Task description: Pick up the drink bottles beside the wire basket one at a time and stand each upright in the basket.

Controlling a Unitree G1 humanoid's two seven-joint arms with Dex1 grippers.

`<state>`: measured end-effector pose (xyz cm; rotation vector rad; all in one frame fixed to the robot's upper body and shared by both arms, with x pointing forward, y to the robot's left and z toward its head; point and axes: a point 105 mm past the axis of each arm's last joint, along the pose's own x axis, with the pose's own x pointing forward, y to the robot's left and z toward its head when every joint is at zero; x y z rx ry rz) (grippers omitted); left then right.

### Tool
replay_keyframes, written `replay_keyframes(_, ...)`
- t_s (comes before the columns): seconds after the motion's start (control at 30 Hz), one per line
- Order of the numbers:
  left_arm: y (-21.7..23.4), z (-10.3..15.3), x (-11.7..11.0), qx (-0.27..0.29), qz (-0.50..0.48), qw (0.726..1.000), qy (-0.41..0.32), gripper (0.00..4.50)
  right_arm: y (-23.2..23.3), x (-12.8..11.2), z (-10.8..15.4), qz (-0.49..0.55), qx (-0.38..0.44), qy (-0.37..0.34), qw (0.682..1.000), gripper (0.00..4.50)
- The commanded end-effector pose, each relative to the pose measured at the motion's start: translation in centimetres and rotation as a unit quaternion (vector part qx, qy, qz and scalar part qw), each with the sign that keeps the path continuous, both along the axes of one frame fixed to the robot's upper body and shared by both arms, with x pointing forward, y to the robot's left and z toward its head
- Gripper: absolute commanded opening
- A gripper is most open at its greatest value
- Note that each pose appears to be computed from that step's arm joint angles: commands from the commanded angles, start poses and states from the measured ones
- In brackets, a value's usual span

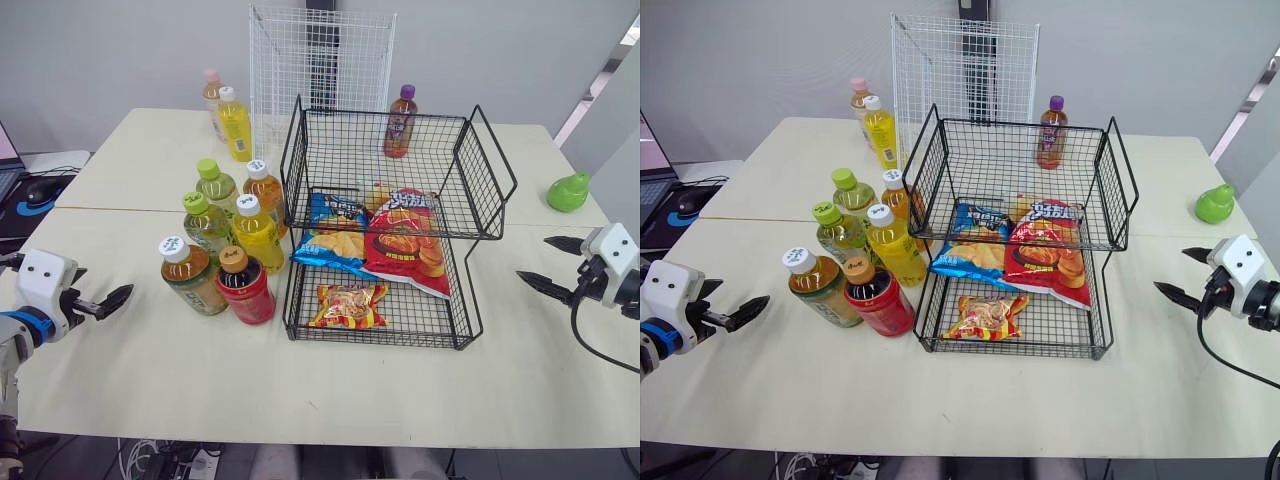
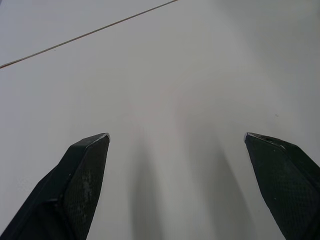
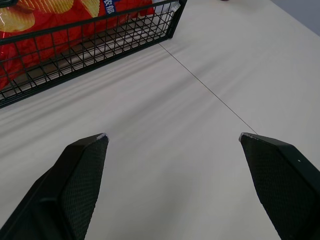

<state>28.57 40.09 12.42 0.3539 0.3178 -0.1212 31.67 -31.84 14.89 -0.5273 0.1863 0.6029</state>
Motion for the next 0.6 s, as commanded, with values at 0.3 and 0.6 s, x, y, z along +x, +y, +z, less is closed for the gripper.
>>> replay_keyframes(0.3,-1.1,2.5,0.0,-0.022,-0.071,0.996,-0.047,4.48,-0.7,-0.1,1.0,-0.018,-0.030,-0.049,0.998,4.50)
replay_keyframes(0.6,-1.5,2.8,-0.4,-0.045,-0.087,0.994,-0.058,4.48,-0.7,-0.5,2.1,-0.028,0.048,-0.041,0.998,4.50)
